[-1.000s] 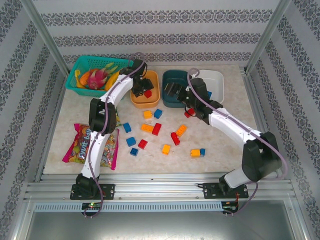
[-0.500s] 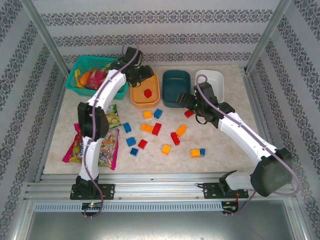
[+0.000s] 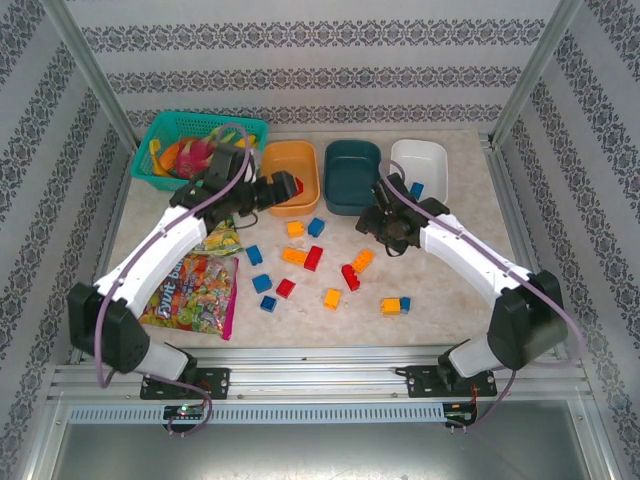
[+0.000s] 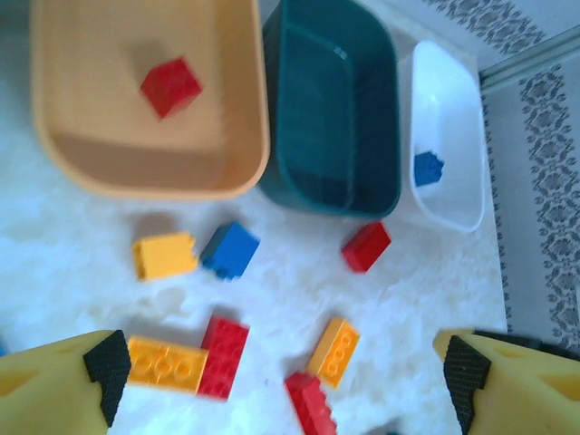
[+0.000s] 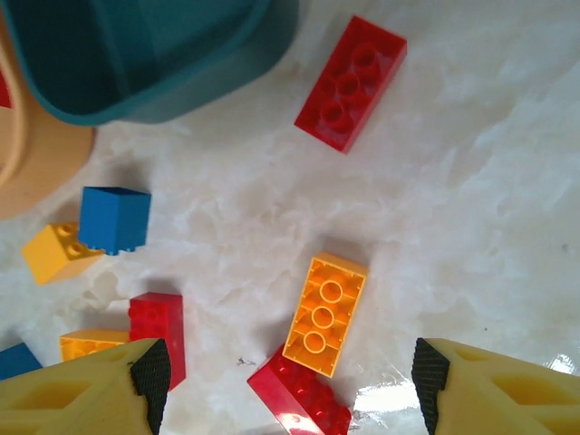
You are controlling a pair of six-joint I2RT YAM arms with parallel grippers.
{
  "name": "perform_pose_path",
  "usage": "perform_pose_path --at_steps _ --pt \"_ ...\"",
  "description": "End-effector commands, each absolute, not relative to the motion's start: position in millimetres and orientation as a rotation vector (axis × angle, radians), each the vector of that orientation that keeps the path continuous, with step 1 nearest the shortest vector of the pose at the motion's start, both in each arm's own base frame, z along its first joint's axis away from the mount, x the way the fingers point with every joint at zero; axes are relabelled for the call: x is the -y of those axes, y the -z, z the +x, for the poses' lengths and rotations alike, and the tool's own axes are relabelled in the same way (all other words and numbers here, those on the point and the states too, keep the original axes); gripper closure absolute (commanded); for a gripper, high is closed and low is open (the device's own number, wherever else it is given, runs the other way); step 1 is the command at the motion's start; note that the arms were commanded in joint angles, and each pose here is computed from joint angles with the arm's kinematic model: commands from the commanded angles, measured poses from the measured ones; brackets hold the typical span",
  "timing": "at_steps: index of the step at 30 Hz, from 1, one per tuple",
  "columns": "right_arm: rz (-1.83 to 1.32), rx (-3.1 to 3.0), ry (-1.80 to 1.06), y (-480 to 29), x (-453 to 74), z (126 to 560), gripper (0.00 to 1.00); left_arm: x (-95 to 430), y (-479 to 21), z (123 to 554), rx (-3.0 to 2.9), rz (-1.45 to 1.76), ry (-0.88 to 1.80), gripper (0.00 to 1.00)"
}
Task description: Sort the legos into containers by color
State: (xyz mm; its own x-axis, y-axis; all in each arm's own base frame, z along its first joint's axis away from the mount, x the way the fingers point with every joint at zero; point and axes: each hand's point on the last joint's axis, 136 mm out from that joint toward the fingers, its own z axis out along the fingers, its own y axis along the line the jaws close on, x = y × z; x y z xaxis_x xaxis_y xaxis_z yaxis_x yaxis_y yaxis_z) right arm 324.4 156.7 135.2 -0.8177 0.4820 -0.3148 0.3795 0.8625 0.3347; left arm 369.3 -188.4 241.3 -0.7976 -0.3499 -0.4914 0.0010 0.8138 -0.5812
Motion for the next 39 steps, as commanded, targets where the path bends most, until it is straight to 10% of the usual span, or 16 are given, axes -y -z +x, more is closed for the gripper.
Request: perform_pose_path --at_steps 1,27,39 --pt "0.746 -2.707 -0.328 -113.2 -162.0 316.4 0.28 185.7 -250.9 343.3 -2.333 -0.183 0.821 0.06" --pt "0.964 -2.860 -0.172 -18.4 -181.9 319.1 0.55 178.0 -216.1 263.0 -2.341 -0.193 1.011 0.01" --pt "0.733 -2.697 -0.177 -90.9 -172.1 353.9 0.75 178.1 -237.7 281.2 -2.289 -0.258 1.004 0.01"
